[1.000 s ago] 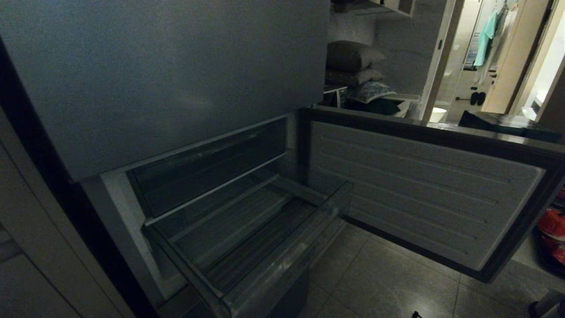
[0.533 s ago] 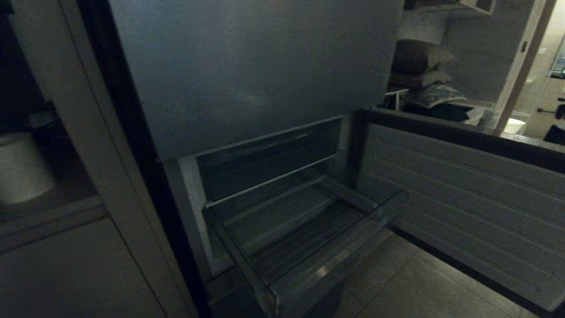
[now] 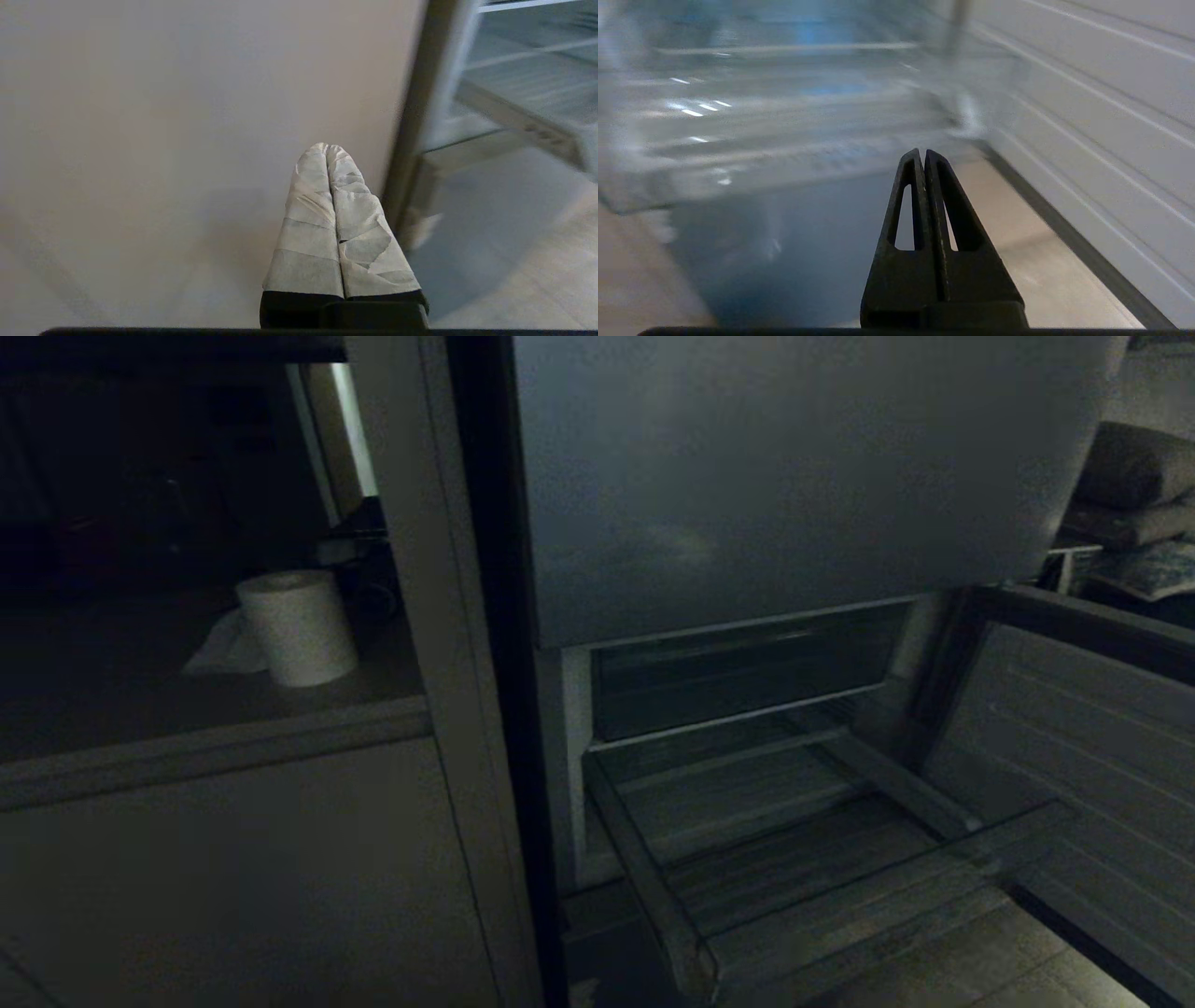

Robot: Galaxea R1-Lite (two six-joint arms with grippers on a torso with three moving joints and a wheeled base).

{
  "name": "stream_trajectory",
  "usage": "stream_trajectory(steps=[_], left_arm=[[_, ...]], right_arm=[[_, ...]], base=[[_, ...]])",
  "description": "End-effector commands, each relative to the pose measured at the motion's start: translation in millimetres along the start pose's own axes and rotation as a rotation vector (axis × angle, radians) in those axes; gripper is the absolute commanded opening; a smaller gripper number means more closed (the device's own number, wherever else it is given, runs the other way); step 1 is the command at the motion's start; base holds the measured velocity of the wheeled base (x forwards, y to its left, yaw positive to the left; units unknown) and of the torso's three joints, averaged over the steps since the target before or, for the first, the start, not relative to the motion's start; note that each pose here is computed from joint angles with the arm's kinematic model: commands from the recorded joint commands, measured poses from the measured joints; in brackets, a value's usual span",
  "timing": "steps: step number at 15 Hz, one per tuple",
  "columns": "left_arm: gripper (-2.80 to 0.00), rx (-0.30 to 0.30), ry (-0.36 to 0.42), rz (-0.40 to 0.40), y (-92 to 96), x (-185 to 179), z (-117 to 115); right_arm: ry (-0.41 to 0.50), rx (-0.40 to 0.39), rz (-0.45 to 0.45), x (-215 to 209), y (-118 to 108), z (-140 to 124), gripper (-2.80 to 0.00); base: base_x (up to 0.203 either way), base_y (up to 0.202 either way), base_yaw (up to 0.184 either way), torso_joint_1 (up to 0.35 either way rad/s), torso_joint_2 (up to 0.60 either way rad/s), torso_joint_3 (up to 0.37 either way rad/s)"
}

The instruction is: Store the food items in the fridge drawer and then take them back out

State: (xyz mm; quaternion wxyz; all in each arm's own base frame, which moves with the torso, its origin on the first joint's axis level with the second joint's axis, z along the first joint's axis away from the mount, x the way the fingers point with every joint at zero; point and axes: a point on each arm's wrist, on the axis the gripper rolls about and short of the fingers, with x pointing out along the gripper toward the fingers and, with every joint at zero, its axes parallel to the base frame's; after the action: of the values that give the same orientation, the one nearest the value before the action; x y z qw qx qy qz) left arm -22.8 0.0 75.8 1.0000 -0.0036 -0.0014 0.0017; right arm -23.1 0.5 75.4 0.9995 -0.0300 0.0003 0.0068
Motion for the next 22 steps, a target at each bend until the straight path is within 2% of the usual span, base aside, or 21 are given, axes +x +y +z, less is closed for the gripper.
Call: stream_trajectory(steps=[1, 8, 11, 13, 16, 19, 22], left_arm=[[-2.80, 0.000, 0.000, 0.001, 0.0, 0, 0], [-2.80, 0.000, 0.001, 0.000, 0.0, 0, 0], [-2.80, 0.000, 0.000, 0.001, 0.0, 0, 0], [-2.80, -0.002, 0.000, 0.000, 0.0, 0, 0], [-2.80, 0.000, 0.000, 0.001, 0.0, 0, 0], [-2.80, 0.000, 0.000, 0.001, 0.0, 0, 0], [-2.80, 0.000, 0.000, 0.000, 0.0, 0, 0]], right_arm=[[0.000, 0.004, 0.000, 0, 0, 0, -2.80], [0.000, 0.001, 0.002, 0, 0, 0, -2.80], [0.009, -0.024, -0.001, -1, 0, 1, -2.80], [0.061, -0.021, -0.002, -9, -1, 19, -2.80], [0.271, 0.033, 0.017, -3, -3, 49, -2.80], [0.615, 0.097, 0.021, 47, -5, 71, -2.80], [0.922, 0.146, 0.044, 110, -5, 73, -2.80]], base=[[-0.001, -0.006, 0.180, 0.002, 0.00, 0.004], [-0.001, -0.007, 0.168, 0.004, 0.00, 0.004], [0.000, -0.001, 0.028, 0.000, 0.00, 0.001], [0.000, 0.000, 0.000, 0.000, 0.00, 0.000], [0.000, 0.000, 0.000, 0.000, 0.00, 0.000], [0.000, 0.000, 0.000, 0.000, 0.00, 0.000], [0.000, 0.000, 0.000, 0.000, 0.00, 0.000]])
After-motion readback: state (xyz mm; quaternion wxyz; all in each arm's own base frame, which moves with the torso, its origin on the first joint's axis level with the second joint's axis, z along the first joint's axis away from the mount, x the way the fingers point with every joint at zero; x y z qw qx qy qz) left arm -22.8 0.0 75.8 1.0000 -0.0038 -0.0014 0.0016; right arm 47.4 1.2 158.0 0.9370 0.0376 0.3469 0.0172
